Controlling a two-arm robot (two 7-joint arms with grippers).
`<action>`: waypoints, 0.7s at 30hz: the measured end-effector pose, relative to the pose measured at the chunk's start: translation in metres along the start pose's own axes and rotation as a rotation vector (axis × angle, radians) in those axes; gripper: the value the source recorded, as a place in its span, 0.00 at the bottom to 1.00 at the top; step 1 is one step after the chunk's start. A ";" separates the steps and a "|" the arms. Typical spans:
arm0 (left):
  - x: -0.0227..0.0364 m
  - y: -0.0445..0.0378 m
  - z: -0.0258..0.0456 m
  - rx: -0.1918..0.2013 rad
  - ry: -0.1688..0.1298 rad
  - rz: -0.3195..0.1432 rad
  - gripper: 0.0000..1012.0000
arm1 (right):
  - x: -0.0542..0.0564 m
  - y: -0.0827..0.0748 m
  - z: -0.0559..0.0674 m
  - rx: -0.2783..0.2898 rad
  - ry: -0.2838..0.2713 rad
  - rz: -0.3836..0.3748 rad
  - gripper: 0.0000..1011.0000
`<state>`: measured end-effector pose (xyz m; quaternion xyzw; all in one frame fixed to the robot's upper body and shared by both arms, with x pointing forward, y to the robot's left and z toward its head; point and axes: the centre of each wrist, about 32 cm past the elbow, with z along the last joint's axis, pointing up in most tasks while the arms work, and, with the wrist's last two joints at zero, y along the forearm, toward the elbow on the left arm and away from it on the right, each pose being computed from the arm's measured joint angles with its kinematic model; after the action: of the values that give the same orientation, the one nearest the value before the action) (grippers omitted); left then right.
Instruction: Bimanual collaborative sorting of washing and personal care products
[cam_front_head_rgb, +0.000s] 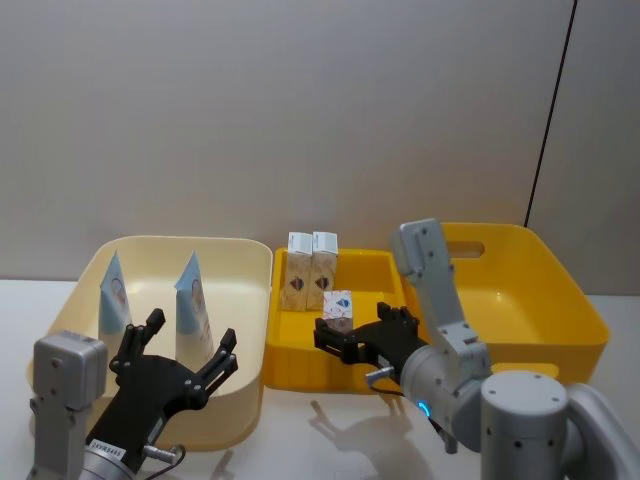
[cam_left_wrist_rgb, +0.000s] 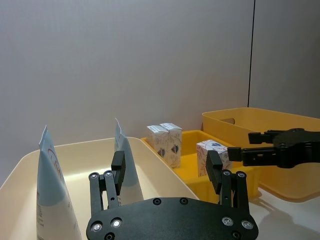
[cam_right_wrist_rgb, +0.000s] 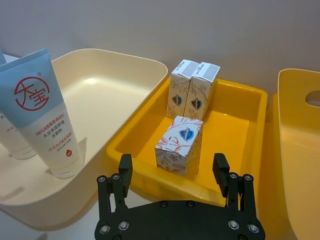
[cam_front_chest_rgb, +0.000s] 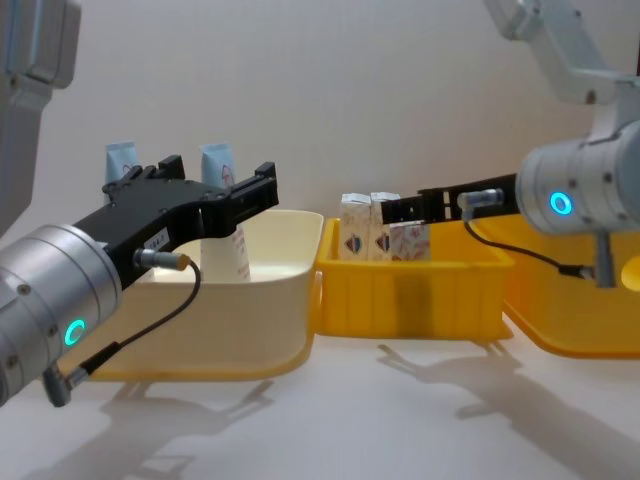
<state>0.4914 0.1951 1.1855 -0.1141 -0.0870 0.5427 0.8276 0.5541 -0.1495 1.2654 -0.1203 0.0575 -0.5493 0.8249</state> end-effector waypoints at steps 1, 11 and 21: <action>0.0000 0.0000 0.0000 0.000 0.000 0.000 0.99 | 0.000 0.002 0.000 -0.002 0.001 0.000 0.99; 0.0000 0.0000 0.0000 0.000 0.000 0.000 0.99 | -0.003 0.025 0.004 -0.038 0.005 -0.002 0.99; 0.0000 0.0000 0.0000 0.000 0.000 0.000 0.99 | -0.004 0.043 0.006 -0.069 0.011 -0.027 0.99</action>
<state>0.4914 0.1951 1.1855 -0.1141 -0.0870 0.5427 0.8276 0.5923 -0.1296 1.2602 -0.1463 0.0791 -0.5588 0.8125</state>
